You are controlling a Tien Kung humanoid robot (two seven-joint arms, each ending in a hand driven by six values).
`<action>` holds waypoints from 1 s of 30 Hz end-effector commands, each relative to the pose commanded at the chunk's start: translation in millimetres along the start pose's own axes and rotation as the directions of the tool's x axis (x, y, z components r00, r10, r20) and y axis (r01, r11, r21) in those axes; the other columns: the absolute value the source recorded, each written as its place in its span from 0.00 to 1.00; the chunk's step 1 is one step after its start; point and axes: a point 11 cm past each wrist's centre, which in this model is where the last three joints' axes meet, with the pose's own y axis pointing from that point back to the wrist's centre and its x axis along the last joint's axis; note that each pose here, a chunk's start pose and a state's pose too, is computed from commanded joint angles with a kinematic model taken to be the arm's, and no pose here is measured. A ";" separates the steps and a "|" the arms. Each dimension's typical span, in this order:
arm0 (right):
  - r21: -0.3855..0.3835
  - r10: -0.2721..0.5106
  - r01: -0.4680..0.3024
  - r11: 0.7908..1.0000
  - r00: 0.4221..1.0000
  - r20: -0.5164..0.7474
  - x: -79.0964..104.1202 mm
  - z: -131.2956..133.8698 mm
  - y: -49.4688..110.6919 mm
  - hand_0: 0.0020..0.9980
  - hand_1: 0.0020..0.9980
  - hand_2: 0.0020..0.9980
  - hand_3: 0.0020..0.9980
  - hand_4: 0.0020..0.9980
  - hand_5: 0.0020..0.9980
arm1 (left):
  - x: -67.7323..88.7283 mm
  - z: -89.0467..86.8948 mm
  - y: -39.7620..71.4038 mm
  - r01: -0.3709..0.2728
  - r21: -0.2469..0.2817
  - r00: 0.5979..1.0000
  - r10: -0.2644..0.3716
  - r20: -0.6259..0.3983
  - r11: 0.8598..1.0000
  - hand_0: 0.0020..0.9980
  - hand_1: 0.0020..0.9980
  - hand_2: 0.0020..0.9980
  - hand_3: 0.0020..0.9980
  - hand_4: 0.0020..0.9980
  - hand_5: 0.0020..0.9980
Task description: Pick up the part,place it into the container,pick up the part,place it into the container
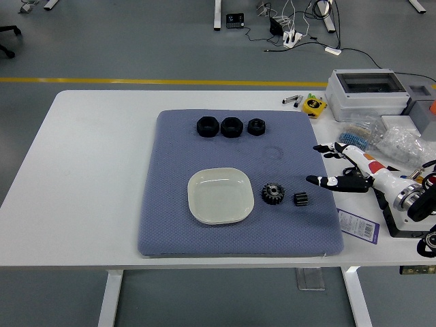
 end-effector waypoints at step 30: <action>-0.126 -0.238 0.202 0.971 0.841 -0.485 -28.4 -0.7 -34.7 0.81 0.76 0.78 0.79 0.90 0.53 | 0.3 -0.3 0.0 -0.006 -0.001 1.000 0.006 0.011 1.000 0.78 0.72 0.76 0.70 0.77 0.90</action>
